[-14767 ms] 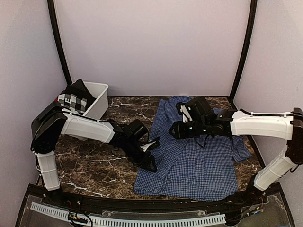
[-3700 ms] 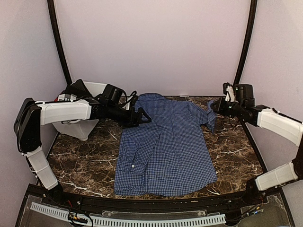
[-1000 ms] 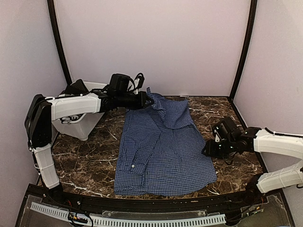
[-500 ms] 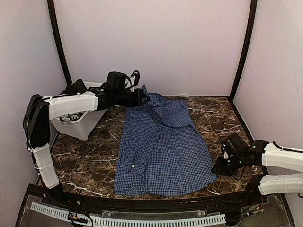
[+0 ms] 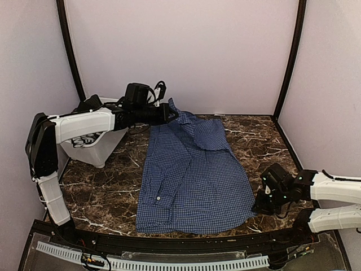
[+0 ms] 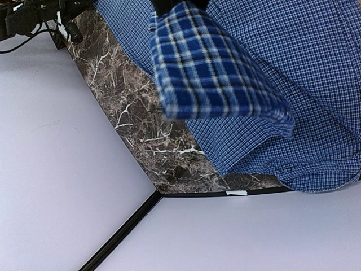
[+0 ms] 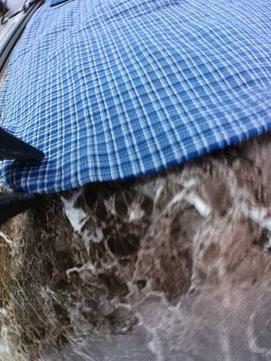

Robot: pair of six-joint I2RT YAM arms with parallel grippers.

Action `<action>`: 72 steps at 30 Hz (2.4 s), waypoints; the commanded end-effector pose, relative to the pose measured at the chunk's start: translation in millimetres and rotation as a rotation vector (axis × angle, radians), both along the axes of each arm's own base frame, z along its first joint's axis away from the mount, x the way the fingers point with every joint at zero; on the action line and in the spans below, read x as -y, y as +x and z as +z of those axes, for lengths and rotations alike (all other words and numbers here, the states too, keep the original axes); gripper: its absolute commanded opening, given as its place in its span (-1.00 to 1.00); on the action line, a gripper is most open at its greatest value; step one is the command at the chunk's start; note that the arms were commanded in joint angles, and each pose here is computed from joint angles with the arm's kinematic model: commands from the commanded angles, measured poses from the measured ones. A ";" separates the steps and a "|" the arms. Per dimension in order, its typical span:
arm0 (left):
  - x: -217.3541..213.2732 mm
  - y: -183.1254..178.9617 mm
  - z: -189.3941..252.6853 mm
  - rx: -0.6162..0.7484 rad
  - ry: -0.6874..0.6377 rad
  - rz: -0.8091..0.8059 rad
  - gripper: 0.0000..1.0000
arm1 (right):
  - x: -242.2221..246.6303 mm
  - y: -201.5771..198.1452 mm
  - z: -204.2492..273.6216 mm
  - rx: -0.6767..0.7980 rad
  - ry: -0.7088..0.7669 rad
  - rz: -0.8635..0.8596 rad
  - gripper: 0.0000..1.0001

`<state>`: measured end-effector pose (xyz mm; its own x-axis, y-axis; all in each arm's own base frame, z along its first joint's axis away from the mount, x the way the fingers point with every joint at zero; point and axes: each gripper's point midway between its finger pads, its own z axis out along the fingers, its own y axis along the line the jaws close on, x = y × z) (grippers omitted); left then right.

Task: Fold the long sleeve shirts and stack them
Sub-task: Pick up the corner of the shirt from the center of the board, then fold the 1/3-folded shirt at the center of the board.

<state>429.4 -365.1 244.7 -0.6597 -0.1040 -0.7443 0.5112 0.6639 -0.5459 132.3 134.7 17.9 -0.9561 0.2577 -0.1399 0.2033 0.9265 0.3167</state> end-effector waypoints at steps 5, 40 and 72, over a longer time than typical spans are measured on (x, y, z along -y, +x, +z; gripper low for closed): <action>-5.9 9.5 58.2 0.114 -0.063 0.019 -1.00 | 10.6 8.2 14.3 0.042 -0.061 -0.059 -0.88; -112.5 48.7 80.2 0.164 -0.004 0.224 -1.00 | -184.7 14.9 37.5 0.144 0.157 0.532 -1.00; -150.4 49.3 105.2 0.215 0.077 0.313 -1.00 | -241.7 3.7 54.6 0.158 0.275 0.690 -1.00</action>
<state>486.4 -225.0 307.9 -0.5104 -0.2030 -0.8357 0.3511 0.8379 -0.4180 134.1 356.0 58.5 -0.9050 -0.3362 -0.2605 -0.4243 0.7552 0.4995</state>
